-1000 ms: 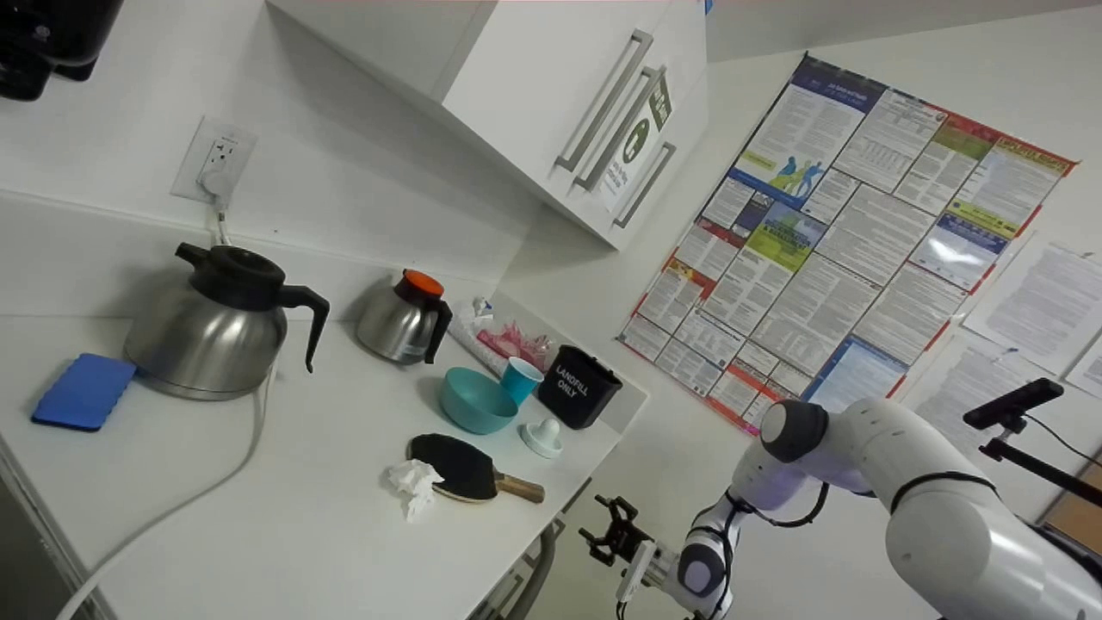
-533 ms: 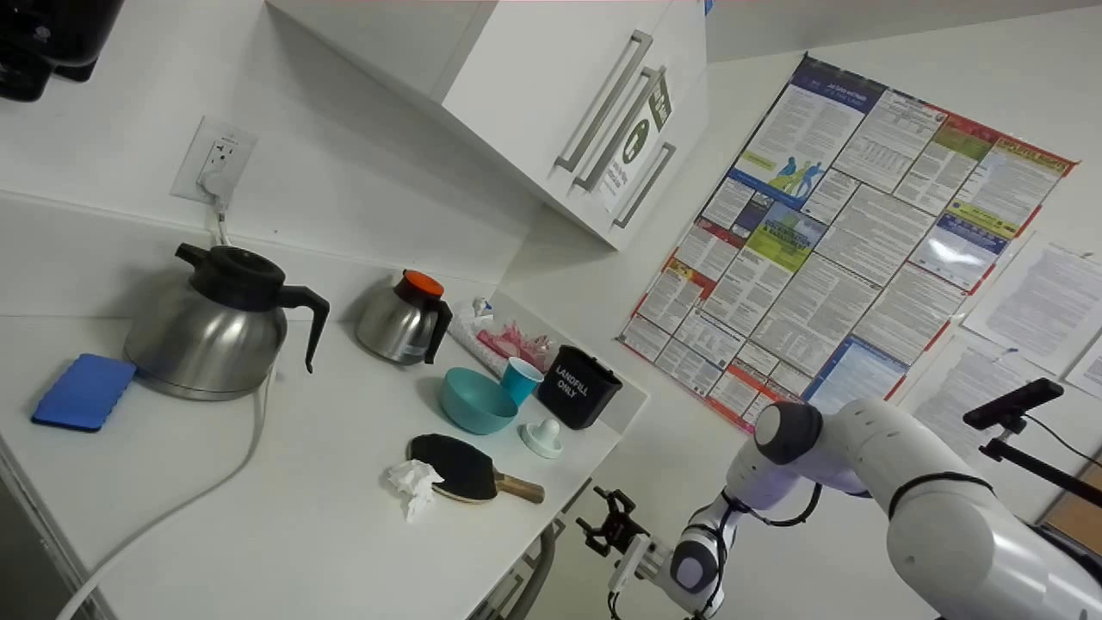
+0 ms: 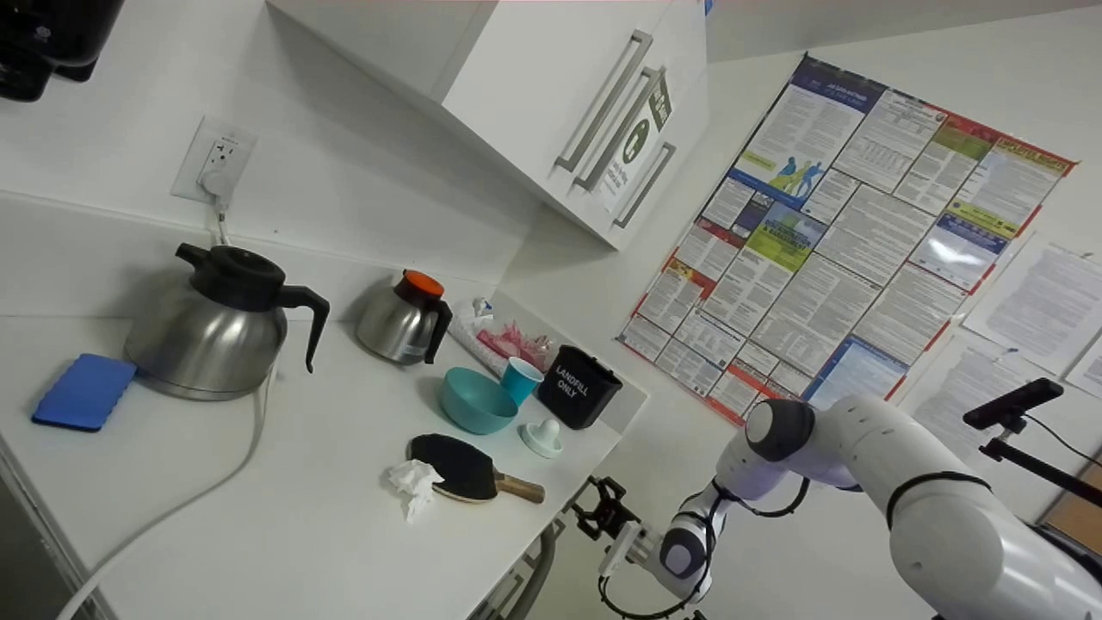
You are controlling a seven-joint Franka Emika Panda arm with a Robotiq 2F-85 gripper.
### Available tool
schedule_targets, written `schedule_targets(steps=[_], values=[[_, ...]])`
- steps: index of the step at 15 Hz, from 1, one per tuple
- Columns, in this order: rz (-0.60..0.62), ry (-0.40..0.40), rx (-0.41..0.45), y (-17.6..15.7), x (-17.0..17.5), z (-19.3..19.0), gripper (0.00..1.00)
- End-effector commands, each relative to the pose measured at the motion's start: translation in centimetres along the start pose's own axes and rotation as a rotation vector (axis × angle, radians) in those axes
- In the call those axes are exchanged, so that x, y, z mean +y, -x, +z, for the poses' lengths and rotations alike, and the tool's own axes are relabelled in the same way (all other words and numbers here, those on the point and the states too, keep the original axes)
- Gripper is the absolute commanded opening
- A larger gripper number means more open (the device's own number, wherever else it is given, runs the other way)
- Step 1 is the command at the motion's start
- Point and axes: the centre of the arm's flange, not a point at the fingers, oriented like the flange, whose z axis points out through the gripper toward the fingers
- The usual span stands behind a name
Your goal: Open the drawer on the far right
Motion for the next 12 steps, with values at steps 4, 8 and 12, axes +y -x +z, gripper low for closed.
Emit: schedule_targets(steps=[4, 8, 12], values=[[0.001, 0.004, -0.003, -0.9, 0.6, 0.7, 0.37], [-0.001, 0.019, -0.005, -0.9, 1.2, 0.4, 0.07], [-0.001, 0.021, -0.007, -1.0, 1.5, 0.2, 0.04]])
